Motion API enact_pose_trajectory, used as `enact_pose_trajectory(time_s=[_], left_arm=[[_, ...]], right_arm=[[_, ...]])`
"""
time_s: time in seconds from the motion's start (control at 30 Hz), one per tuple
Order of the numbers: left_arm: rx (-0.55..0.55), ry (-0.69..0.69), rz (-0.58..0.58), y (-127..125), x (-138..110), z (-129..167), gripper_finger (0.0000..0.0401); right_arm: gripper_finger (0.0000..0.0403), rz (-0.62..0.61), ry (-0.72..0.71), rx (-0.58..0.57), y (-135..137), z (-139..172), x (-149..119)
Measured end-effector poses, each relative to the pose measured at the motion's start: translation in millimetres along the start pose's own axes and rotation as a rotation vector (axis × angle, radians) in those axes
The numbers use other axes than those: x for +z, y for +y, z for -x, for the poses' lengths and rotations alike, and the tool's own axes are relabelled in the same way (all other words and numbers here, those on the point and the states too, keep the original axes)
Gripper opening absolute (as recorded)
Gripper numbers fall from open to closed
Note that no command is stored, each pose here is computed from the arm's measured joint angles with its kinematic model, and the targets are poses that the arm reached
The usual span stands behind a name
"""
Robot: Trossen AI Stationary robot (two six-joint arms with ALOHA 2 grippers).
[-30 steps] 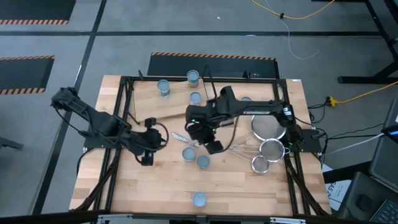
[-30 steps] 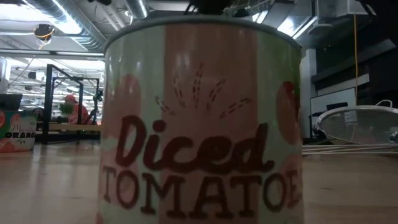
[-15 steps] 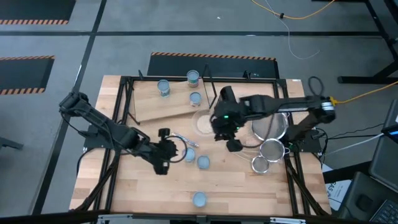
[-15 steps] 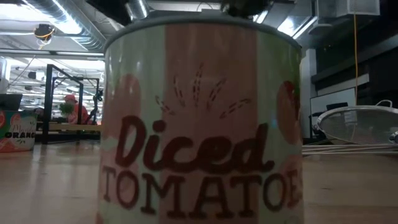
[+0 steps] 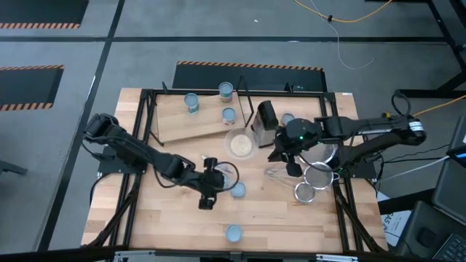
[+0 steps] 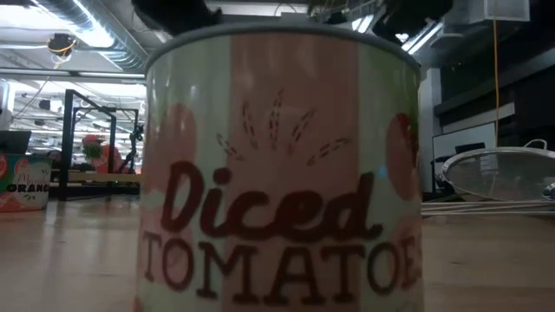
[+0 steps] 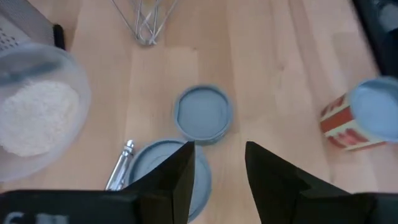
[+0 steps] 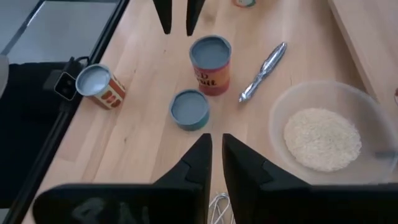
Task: Pick and place cans onto a shelf
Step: Put the red can on the shelf aligned with the other white can
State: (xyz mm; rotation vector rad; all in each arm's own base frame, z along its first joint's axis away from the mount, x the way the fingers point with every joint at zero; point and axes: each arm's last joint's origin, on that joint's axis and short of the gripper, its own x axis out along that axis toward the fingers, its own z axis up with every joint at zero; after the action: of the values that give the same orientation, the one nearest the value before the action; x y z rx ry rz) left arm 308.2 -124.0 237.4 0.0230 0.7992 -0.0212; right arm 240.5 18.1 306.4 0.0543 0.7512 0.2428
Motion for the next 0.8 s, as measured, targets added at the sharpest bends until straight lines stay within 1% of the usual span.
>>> enact_pose_trajectory(time_s=[0.13, 0.27, 0.37, 0.57, 0.67, 0.8], left_arm=[[0.020, 0.051, -0.032, -2, -7, -16, 0.0133], [0.029, 0.086, -0.042, -4, -13, -29, 0.0134], [0.036, 0.108, -0.048, -5, -17, -35, 0.0132], [0.046, 0.121, -0.049, -4, -18, -37, 0.0128], [0.058, 0.129, -0.050, -2, -19, -37, 0.0115], [0.065, 0.138, -0.050, -1, -19, -37, 0.0081]], right_arm=[[0.0043, 0.004, -0.030, 0.000, -1, -3, -16], [0.0043, 0.006, -0.044, -0.001, -2, -9, -26], [0.0043, 0.006, -0.045, -0.001, -2, -12, -30], [0.0043, 0.011, -0.066, -0.001, -3, -14, -30], [0.0043, 0.013, -0.076, -0.001, -3, -14, -29], [0.0043, 0.013, -0.076, -0.001, -3, -14, -29]])
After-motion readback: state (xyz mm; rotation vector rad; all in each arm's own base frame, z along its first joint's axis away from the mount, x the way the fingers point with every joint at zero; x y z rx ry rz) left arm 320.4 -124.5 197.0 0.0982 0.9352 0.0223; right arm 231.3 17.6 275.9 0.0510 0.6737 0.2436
